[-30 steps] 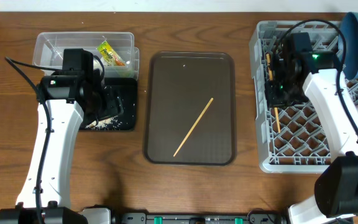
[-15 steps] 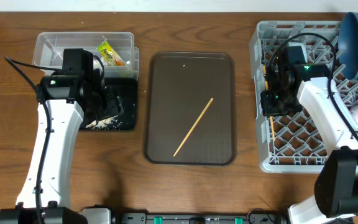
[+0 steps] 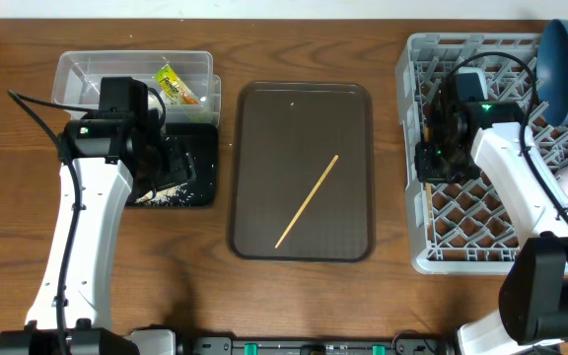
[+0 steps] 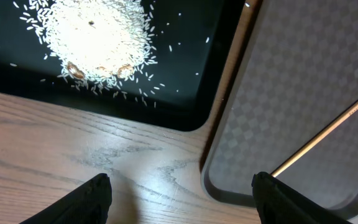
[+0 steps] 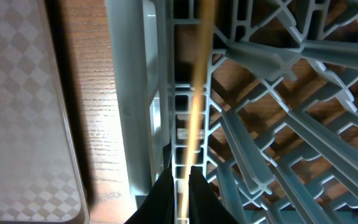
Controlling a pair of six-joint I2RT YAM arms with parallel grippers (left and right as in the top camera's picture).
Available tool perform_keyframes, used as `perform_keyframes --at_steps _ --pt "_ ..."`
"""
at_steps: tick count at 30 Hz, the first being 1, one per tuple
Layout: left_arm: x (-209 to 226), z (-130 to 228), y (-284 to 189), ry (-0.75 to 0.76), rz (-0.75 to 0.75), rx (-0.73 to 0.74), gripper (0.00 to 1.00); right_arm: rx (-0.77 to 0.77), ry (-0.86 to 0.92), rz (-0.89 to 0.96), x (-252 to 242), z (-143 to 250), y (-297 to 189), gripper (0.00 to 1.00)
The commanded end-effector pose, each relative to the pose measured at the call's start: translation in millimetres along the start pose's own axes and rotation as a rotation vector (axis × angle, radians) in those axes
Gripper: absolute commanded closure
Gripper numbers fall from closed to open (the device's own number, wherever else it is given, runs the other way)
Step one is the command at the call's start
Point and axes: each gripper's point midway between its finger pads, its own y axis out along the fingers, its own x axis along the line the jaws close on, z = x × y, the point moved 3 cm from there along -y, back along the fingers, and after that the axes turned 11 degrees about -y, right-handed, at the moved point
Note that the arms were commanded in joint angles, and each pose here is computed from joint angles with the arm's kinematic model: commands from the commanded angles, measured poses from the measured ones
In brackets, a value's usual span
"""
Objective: Sort waste into correct bins and load items into the dishwasher rack
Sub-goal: 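Insert the chopstick upright into the rack and release it, then move the right gripper to the second chopstick and grasp it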
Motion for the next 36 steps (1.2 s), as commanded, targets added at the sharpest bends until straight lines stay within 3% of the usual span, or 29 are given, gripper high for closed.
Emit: perform_keyframes --at_steps 1,6,13,15,19,23,31,36 --pt "0.5 -3.2 -4.6 0.0 -0.001 -0.02 0.25 0.004 0.025 0.011 -0.7 2.2 0.4 0.91" --pt "0.5 -3.1 -4.6 0.0 -0.001 -0.02 0.25 0.003 0.025 0.01 -0.6 2.1 0.3 0.88" --pt "0.5 -3.1 -4.6 0.0 -0.001 -0.02 0.25 -0.116 0.018 -0.006 1.5 -23.1 -34.9 0.53" --pt "0.5 -3.1 -4.6 0.0 -0.001 -0.02 0.25 -0.187 0.013 -0.042 6.6 -37.1 -57.6 0.48" --pt "0.5 -3.1 -4.6 0.0 -0.001 -0.02 0.25 -0.311 -0.029 -0.135 24.4 -57.5 -95.7 0.48" --pt "0.4 -3.3 -4.6 0.0 0.0 -0.021 0.25 -0.332 -0.075 -0.173 45.2 -61.0 -103.7 0.49" --pt "0.4 -3.3 -4.6 0.0 0.0 -0.021 0.25 -0.224 -0.139 -0.236 118.0 -46.6 -65.6 0.49" --pt "0.4 -3.3 -4.6 0.0 0.0 -0.021 0.25 -0.165 -0.142 -0.258 169.8 -41.1 -33.8 0.43"
